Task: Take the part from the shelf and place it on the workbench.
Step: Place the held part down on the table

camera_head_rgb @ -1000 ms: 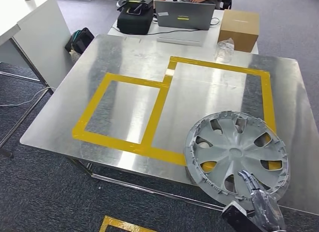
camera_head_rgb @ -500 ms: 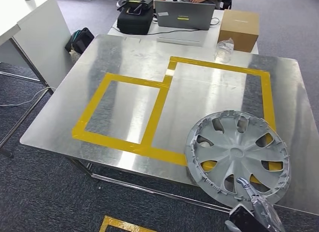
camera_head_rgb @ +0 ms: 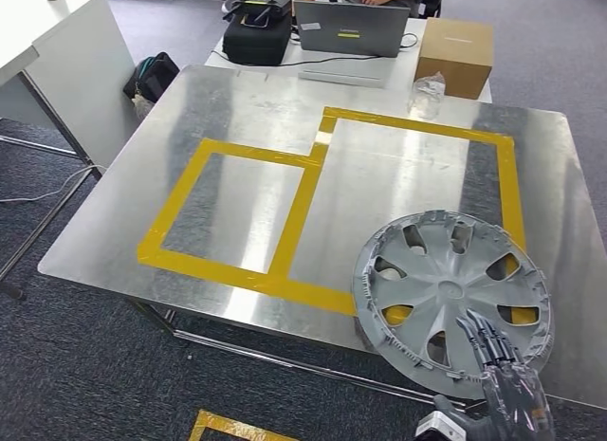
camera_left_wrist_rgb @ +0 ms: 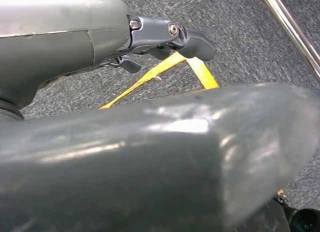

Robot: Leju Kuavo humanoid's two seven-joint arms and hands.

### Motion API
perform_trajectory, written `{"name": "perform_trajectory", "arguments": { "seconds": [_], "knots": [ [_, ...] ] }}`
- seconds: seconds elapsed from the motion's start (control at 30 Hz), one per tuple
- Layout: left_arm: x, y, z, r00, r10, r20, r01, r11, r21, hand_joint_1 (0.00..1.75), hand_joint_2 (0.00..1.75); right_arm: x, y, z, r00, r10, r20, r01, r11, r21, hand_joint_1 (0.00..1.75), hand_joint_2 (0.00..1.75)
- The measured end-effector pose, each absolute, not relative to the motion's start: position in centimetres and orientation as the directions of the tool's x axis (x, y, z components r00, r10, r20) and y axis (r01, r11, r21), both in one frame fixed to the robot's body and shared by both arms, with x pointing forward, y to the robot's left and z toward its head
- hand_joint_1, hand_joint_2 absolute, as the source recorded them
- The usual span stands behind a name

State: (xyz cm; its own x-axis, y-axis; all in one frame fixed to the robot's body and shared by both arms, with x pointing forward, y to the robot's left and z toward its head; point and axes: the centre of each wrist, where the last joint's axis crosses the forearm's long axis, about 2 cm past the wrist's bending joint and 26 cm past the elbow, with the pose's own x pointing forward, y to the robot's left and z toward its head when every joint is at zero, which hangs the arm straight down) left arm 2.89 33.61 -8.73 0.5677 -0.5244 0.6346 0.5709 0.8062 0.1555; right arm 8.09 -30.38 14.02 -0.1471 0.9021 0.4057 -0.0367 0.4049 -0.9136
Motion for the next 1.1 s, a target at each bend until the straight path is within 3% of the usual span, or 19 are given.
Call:
{"name": "perform_trajectory", "arguments": {
  "seconds": [0.47, 0.77, 0.87, 1.03, 1.1],
  "knots": [
    [2.7, 33.5, -8.7, 0.566, -0.523, 0.638, 0.573, 0.805, 0.152, 0.0, 0.0, 8.1, -30.2, 14.3, -0.151, 0.908, 0.392, 0.0, 0.396, -0.918, 0.0, 1.75],
    [2.5, 33.2, -8.6, 0.577, -0.51, 0.638, 0.554, 0.819, 0.153, 0.0, 0.0, 7.8, -29.4, 15.6, -0.257, 0.94, 0.224, 0.29, 0.296, -0.91, 0.0, 1.75],
    [2.2, 33.0, -8.6, 0.59, -0.489, 0.643, 0.528, 0.835, 0.151, 0.0, 0.0, 7.4, -28.5, 16.3, -0.298, 0.922, 0.248, 0.363, 0.35, -0.864, 0.0, 1.75],
    [0.6, 32.5, -8.1, 0.626, -0.438, 0.645, 0.448, 0.879, 0.163, 0.0, 0.0, 6.3, -26.0, 17.6, -0.416, 0.773, 0.479, 0.309, 0.616, -0.725, 0.0, 1.75],
    [0.1, 32.3, -7.8, 0.637, -0.423, 0.645, 0.424, 0.891, 0.165, 0.0, 0.0, 5.8, -25.7, 17.5, -0.418, 0.723, 0.55, 0.295, 0.681, -0.67, 0.0, 0.87]
  ]
}}
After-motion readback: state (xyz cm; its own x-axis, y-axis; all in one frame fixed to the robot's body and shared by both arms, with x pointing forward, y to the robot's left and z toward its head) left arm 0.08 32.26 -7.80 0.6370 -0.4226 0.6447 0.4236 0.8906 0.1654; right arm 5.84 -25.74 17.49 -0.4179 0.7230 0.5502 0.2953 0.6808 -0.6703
